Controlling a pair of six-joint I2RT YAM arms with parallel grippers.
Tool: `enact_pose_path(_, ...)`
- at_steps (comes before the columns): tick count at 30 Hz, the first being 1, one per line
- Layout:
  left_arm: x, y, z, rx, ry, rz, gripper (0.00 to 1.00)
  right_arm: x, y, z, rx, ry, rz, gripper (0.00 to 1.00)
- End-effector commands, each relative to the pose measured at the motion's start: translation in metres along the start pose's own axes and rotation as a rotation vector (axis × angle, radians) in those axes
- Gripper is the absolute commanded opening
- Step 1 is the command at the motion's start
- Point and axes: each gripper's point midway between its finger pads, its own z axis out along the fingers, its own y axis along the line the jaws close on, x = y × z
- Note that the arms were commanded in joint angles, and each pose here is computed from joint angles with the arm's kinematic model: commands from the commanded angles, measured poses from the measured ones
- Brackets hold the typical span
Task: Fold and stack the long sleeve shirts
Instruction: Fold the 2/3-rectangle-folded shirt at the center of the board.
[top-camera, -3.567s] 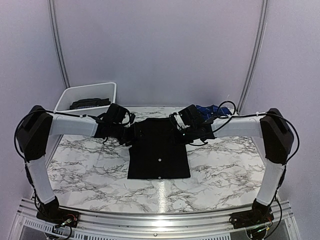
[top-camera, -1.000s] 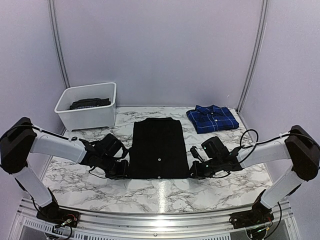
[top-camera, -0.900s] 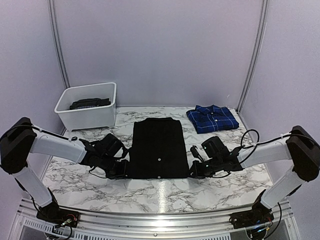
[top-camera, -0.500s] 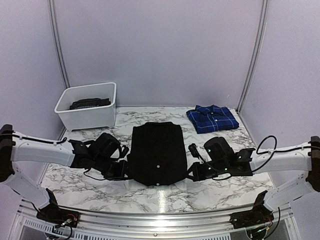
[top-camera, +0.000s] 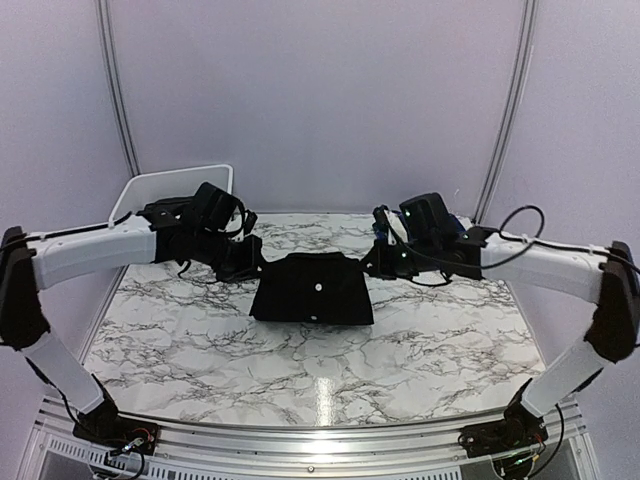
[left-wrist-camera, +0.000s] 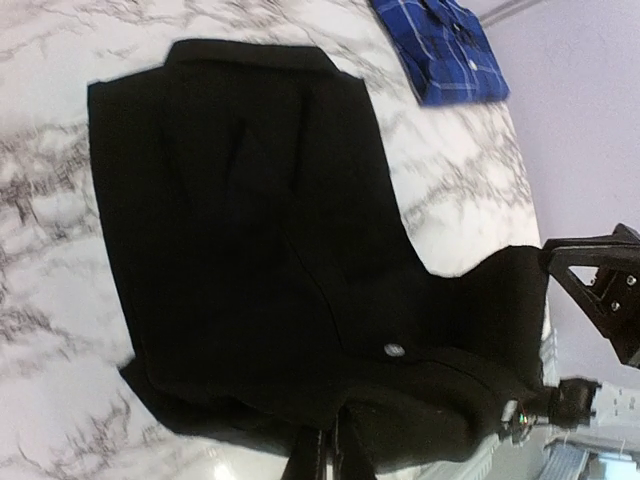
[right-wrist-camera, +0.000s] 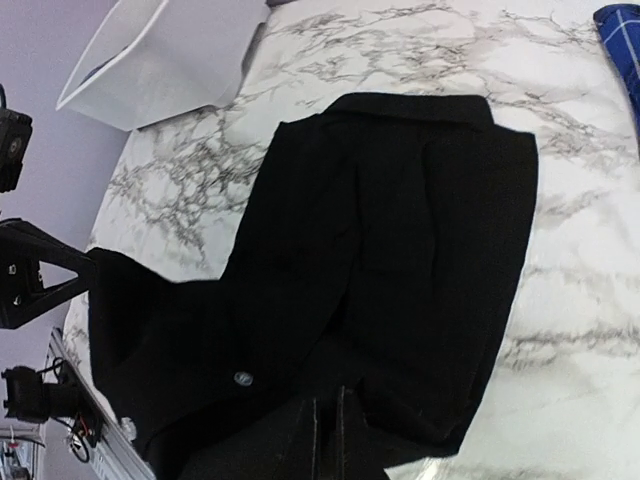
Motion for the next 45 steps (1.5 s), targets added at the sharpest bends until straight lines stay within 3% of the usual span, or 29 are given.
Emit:
enact_pose_path(1,-0.061,0.048,0.052,-0.075,-0.008,-0.058,0.0,-0.07,-0.049,0.062,0.064,-0.066,0.002,0.0)
enact_pose_path(5,-0.106,0.074,0.114,-0.116,-0.02,-0.1,0.0,-0.089,-0.102,0.133,0.099,-0.022,0.064,0.0)
enact_pose_path(8,-0.101,0.1,0.155,-0.161,0.018,-0.125,0.0,-0.078,-0.132,0.17,0.126,0.031,0.097,0.0)
enact_pose_path(11,-0.088,0.117,0.17,-0.2,0.042,-0.15,0.0,-0.057,-0.147,0.186,0.142,0.077,0.121,0.0)
enact_pose_path(18,-0.039,0.12,0.156,-0.178,0.071,-0.151,0.0,-0.021,-0.141,0.15,0.14,0.084,0.152,0.0)
enact_pose_path(27,0.021,0.083,0.106,-0.113,0.049,-0.104,0.0,0.02,-0.101,0.082,0.142,0.072,0.125,0.0)
enact_pose_path(28,0.021,0.081,0.101,-0.113,0.039,-0.1,0.0,0.02,-0.101,0.076,0.142,0.062,0.127,0.02)
enact_pose_path(32,0.016,0.076,0.088,-0.113,0.001,-0.081,0.0,0.025,-0.098,0.055,0.128,0.057,0.112,0.35)
enact_pose_path(35,0.014,0.073,0.088,-0.1,0.004,-0.078,0.0,0.037,-0.098,0.045,0.105,0.08,0.112,0.48)
enact_pose_path(41,0.014,0.072,0.09,-0.099,0.013,-0.078,0.0,0.056,-0.103,0.037,0.043,0.115,0.155,0.55)
enact_pose_path(45,0.015,0.073,0.092,-0.104,0.02,-0.076,0.0,0.064,-0.11,0.045,0.021,0.137,0.18,0.51)
